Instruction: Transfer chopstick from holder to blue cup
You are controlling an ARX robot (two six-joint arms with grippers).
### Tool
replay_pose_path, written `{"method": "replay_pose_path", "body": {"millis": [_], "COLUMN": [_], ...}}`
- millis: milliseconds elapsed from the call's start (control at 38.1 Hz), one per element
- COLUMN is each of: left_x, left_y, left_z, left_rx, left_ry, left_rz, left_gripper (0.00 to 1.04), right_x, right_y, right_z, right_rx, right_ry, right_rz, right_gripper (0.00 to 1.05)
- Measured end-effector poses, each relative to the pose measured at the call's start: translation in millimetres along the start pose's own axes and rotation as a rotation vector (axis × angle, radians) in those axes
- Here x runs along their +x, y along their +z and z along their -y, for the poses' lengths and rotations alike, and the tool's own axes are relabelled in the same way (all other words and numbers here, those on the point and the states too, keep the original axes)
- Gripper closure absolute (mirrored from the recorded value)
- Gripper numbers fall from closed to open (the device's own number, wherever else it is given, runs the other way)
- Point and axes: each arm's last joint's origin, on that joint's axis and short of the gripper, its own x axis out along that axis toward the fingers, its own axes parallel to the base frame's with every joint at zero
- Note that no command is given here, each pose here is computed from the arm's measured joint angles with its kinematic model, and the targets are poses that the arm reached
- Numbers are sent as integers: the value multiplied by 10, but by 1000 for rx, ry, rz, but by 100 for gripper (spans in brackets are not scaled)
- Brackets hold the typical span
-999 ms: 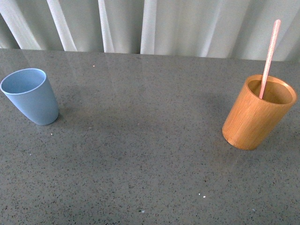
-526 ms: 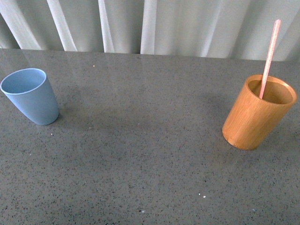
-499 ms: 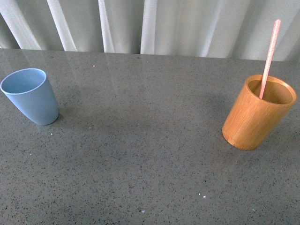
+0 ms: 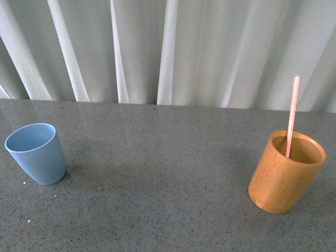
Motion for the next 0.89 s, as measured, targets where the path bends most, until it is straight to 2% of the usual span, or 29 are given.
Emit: {"method": "replay_pose_path", "body": {"millis": [526,604,631,683,841,893], "left_x": [1,31,52,109,359,460], "left_y": [-1,-49,-63,-51,197,260], "left_z": [1,24,27,34,-38,-72], "left_rx": [-1,4,14,24,4,7], "left_ry": [5,245,292,313,322,313], "left_rz": [-5,-187,-217,-243,-254,-292], "left_gripper": [7,7,7,7,7,7], "right_x": [0,0,0,0,0,0], "right_y": [0,0,0,0,0,0], "right_z": [0,0,0,-1,-1,-1], "right_rx": [0,0,0,0,0,0], "right_ry": [0,-1,0,1,1,0], "right_rz": [0,0,0,0,0,0], "right_gripper": [10,10,10,10,10,10]}}
